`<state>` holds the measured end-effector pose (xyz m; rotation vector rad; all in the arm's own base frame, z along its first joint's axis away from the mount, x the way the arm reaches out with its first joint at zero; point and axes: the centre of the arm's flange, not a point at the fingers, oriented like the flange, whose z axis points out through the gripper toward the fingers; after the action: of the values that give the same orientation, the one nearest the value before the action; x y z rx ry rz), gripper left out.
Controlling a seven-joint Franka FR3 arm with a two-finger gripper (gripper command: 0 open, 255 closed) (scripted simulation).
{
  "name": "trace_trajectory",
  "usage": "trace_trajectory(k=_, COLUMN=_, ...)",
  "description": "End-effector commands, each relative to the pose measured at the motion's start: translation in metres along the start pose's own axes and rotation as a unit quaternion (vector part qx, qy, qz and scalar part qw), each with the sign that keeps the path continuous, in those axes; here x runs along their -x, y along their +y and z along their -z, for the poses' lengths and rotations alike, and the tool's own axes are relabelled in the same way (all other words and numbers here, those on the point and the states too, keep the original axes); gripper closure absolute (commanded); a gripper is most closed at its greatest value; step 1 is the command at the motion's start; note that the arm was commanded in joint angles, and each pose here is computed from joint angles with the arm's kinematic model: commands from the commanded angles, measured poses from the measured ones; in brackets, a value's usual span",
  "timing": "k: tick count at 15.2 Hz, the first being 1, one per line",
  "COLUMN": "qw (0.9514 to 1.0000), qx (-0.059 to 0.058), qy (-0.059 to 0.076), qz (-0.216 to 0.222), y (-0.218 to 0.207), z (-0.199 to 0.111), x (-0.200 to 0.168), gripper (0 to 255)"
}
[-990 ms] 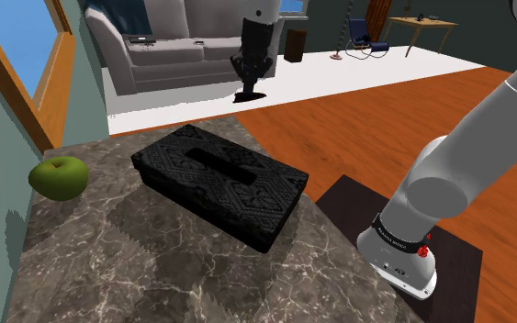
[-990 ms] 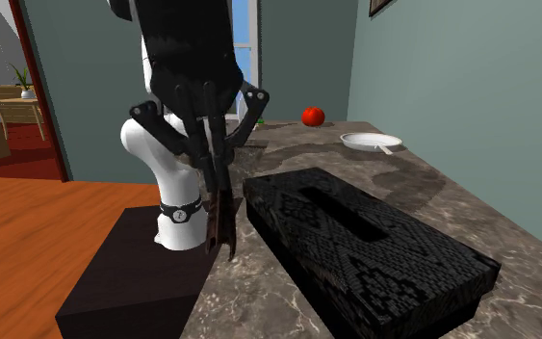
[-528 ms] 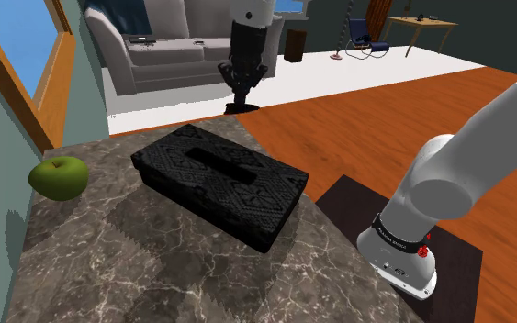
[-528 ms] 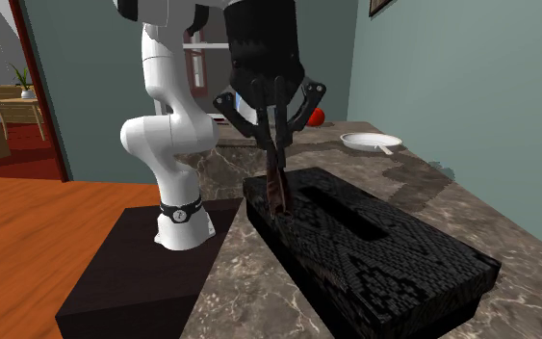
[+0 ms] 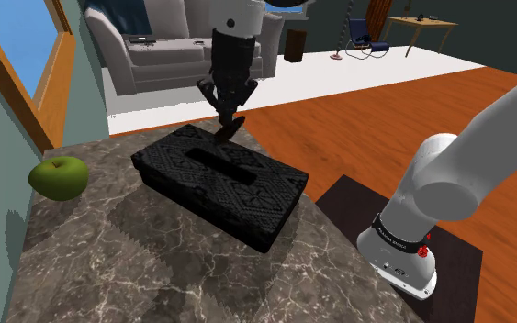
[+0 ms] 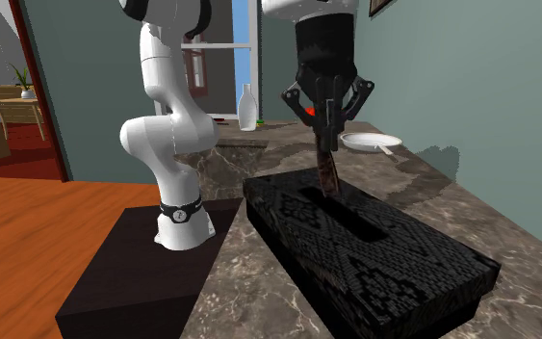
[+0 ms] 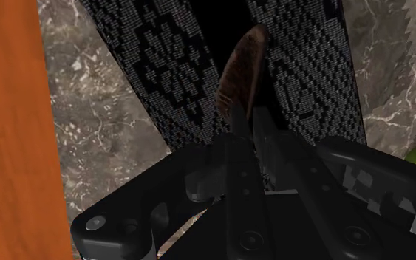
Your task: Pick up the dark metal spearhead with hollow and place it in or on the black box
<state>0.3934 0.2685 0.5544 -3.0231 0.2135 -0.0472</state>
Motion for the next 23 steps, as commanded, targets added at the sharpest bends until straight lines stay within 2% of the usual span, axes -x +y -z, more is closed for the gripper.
trace_trajectory(k=1, qw=1.0, qx=0.0, qy=0.0, qz=-0.001, y=-0.016, z=-0.002, x=0.011, gripper=255)
trace_trajectory(k=14, qw=1.0, qx=0.0, qy=0.0, qz=-0.001, y=-0.008, z=-0.071, x=0.012, gripper=255)
trace_trajectory(k=16, qw=1.0, qx=-0.001, qy=0.001, qz=-0.001, y=-0.008, z=-0.069, x=0.013, gripper=255)
trace_trajectory(k=17, qw=1.0, qx=-0.001, qy=0.001, qz=-0.001, y=-0.008, z=-0.069, x=0.013, gripper=0)
trace_trajectory(k=18, qw=0.9985, qx=0.005, qy=-0.054, qz=0.011, y=-0.009, z=-0.067, x=0.009, gripper=0)
trace_trajectory(k=19, qw=0.9937, qx=0.012, qy=-0.109, qz=0.022, y=-0.011, z=-0.065, x=0.004, gripper=0)
trace_trajectory(k=20, qw=0.9858, qx=0.018, qy=-0.164, qz=0.033, y=-0.012, z=-0.064, x=0.0, gripper=0)
trace_trajectory(k=21, qw=0.9816, qx=0.02, qy=-0.186, qz=0.038, y=-0.013, z=-0.064, x=-0.002, gripper=0)
trace_trajectory(k=23, qw=0.9816, qx=0.02, qy=-0.186, qz=0.038, y=-0.012, z=-0.074, x=0.002, gripper=0)
